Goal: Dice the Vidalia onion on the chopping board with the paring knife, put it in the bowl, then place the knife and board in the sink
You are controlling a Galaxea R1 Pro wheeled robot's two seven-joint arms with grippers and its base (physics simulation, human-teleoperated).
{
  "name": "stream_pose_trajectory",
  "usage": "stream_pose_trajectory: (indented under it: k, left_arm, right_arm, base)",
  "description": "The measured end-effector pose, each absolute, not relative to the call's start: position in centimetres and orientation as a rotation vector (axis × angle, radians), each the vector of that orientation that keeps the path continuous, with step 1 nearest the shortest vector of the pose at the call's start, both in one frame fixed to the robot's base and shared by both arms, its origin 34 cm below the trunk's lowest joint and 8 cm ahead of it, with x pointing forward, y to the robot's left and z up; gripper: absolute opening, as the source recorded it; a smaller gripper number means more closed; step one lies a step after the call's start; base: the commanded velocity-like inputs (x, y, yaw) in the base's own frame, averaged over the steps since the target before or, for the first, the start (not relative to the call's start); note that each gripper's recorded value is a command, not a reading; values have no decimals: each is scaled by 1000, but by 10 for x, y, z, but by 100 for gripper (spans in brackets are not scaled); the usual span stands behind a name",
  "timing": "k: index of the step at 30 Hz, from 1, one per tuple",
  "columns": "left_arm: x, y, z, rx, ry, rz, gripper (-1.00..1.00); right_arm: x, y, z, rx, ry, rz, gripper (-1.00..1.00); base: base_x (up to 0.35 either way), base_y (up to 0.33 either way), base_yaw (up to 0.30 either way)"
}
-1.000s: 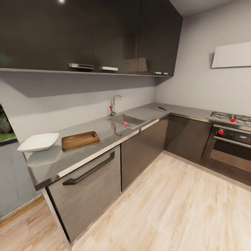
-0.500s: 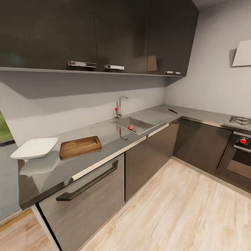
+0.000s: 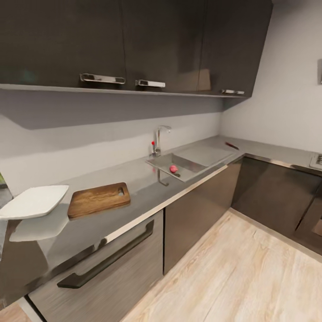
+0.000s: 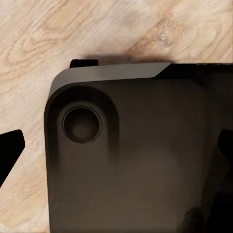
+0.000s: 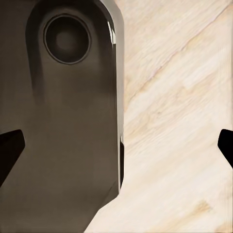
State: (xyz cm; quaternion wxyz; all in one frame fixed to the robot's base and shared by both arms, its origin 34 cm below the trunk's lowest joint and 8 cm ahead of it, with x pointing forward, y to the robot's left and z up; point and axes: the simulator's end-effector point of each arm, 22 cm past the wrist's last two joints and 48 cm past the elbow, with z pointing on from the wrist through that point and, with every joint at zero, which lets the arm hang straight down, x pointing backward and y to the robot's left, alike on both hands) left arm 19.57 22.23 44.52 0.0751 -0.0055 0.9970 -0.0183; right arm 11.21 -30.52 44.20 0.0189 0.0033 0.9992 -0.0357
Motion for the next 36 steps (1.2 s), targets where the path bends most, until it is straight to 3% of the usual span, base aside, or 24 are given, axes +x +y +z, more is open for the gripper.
stream_pose_trajectory:
  k: [36]
  left_arm:
    - [217,236,481,-31,2927,-25,100]
  right_arm:
    - [112,-305,475,11,3103,-111,100]
  base:
    - [9,0,278]
